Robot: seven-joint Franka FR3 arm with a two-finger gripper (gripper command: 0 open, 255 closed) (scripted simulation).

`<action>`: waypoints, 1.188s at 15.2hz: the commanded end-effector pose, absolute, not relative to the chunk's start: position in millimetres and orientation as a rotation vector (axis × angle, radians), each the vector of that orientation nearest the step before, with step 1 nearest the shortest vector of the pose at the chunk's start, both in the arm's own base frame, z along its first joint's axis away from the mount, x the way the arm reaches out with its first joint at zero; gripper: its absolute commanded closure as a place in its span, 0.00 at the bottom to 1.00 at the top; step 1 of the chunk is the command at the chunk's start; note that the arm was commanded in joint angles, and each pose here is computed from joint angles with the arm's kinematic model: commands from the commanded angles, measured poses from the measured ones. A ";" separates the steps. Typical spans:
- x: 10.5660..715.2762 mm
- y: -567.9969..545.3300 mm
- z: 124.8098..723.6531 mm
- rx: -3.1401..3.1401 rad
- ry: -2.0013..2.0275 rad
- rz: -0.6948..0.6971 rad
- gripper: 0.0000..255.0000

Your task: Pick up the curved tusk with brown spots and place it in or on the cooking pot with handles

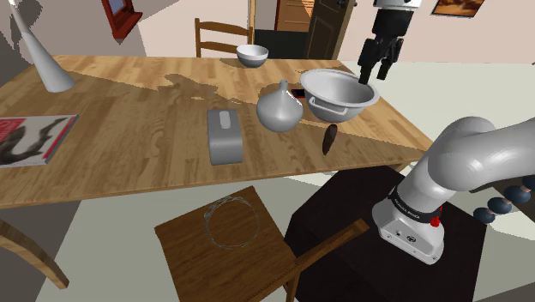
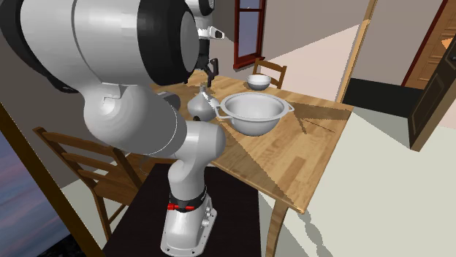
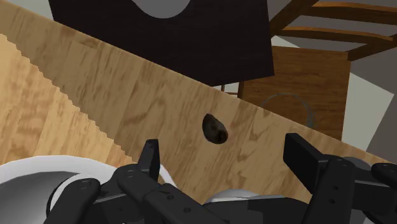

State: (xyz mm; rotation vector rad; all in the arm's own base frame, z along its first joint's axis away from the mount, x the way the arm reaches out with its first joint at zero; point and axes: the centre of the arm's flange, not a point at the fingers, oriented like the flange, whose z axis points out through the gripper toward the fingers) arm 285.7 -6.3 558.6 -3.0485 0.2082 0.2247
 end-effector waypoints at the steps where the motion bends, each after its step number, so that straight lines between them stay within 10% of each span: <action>1: 285.7 -6.3 558.6 -3.049 0.208 0.225 0.00; 18: 362.2 25.0 375.5 -3.048 0.124 0.484 0.00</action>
